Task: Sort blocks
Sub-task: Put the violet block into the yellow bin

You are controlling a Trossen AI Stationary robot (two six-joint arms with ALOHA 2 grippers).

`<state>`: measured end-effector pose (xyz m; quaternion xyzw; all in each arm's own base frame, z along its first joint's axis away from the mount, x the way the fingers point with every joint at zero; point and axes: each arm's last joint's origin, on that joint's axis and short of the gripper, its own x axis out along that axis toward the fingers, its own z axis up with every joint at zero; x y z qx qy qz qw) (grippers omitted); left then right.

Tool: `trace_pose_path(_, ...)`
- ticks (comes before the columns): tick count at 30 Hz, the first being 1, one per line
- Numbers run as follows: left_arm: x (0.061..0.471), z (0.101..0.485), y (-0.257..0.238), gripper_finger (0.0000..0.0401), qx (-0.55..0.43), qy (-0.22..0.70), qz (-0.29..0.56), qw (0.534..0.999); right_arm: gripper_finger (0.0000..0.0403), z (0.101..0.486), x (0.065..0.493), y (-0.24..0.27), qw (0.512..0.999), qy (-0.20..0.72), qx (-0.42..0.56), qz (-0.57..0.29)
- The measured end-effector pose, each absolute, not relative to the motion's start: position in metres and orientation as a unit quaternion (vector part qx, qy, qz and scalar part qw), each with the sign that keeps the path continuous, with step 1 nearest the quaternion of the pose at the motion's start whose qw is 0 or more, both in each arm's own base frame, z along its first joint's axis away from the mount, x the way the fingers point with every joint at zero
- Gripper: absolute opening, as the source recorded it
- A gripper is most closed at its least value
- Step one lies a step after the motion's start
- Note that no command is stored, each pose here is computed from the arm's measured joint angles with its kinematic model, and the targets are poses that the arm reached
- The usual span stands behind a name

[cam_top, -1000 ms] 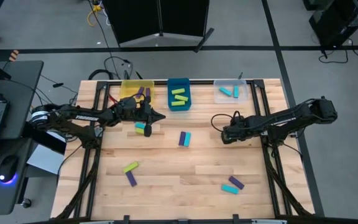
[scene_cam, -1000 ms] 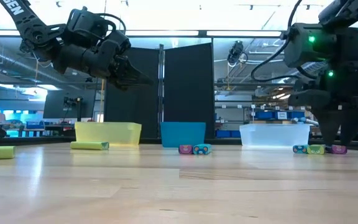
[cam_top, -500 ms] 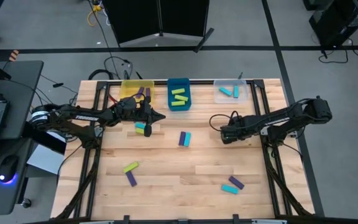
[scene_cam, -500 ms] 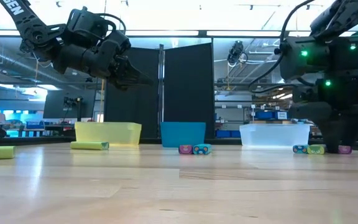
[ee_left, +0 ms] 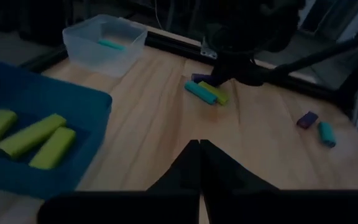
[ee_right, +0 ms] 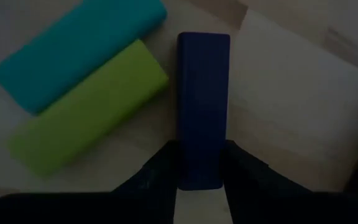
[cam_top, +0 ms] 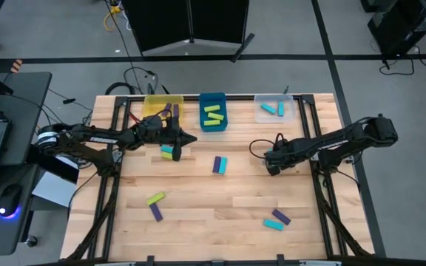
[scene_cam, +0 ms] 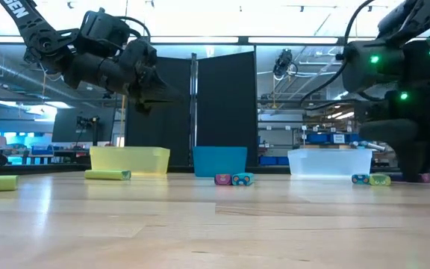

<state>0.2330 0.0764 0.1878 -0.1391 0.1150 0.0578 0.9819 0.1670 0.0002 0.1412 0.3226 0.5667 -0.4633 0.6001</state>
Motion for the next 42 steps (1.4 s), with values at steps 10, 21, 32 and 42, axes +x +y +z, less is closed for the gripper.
trace_pose_path(10,0.233,0.188,0.075,0.001,-0.183,0.113,0.029,0.976,0.0108,0.189,0.18,0.014,0.662,0.559,0.226,-0.445)
trace_pose_path(21,0.249,0.187,0.066,0.0025,-0.132,0.054,0.007,0.99,0.0108,0.227,0.26,0.016,0.91,0.287,0.15,-0.257)
trace_pose_path(32,0.286,0.194,0.053,0.0107,-0.086,-0.079,-0.059,0.991,0.0108,0.247,0.282,0.015,0.97,0.176,0.067,-0.154)
trace_pose_path(42,0.323,0.203,0.047,0.0196,-0.067,-0.102,-0.082,0.989,0.0108,0.251,0.285,0.017,0.978,0.155,0.047,-0.133)
